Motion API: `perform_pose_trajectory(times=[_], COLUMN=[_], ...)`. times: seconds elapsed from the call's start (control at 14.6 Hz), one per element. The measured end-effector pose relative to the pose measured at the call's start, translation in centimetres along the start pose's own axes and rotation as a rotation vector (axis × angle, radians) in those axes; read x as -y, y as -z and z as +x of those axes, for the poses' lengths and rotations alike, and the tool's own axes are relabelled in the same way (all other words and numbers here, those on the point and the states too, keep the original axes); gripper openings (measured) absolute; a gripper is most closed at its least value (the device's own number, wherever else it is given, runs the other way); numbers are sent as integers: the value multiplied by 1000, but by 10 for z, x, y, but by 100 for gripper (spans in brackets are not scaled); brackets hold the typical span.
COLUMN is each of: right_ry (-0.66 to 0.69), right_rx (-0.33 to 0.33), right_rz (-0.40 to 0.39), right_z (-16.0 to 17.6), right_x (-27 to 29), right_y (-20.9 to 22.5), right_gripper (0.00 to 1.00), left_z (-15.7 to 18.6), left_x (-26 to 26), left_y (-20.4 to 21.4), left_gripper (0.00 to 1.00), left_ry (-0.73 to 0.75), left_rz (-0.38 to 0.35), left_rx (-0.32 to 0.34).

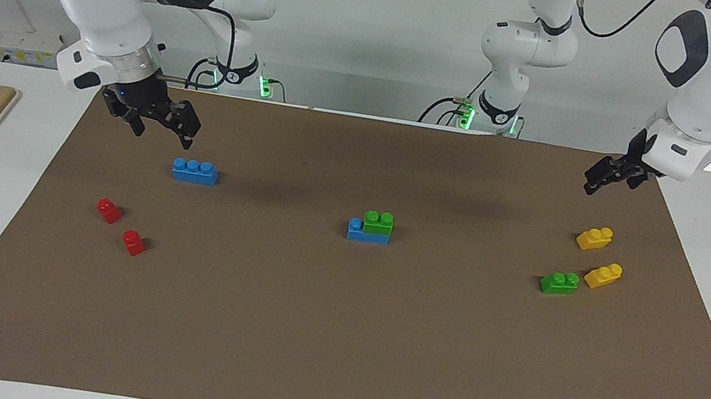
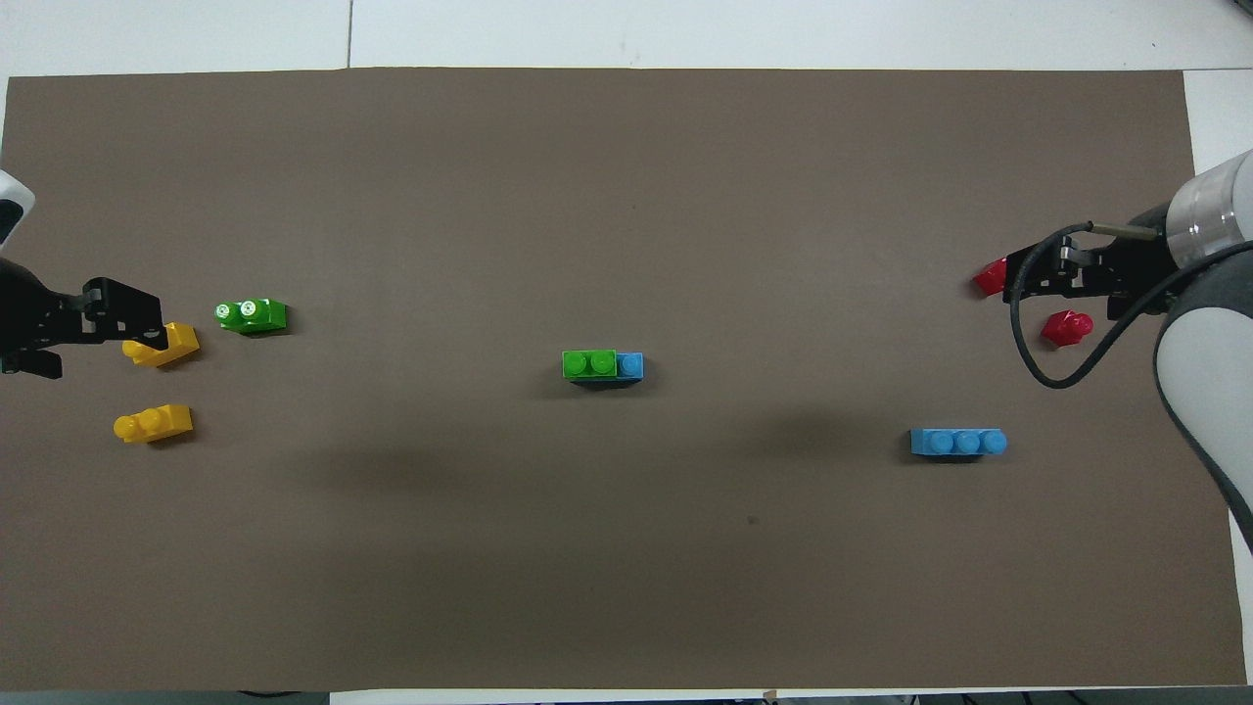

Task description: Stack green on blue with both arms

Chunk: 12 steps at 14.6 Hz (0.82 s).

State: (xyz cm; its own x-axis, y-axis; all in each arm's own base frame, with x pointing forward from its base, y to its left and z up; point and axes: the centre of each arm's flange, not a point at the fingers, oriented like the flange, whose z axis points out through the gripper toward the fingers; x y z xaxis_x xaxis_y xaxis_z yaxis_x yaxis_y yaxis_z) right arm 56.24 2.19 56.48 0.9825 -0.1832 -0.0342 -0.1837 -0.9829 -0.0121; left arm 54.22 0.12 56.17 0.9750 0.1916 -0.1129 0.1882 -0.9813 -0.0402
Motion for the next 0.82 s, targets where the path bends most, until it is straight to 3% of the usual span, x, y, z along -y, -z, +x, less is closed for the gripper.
perform_pose_trajectory(times=[0.82], right_ry=[7], right_rx=[-17], right_rz=[-34], right_z=[-3], right_x=[-4], right_y=[12], right_gripper=[100], left_z=[-4], left_x=[-18], left_y=[0], left_gripper=[100], left_ry=[-33], left_rz=[-16], left_rx=[4])
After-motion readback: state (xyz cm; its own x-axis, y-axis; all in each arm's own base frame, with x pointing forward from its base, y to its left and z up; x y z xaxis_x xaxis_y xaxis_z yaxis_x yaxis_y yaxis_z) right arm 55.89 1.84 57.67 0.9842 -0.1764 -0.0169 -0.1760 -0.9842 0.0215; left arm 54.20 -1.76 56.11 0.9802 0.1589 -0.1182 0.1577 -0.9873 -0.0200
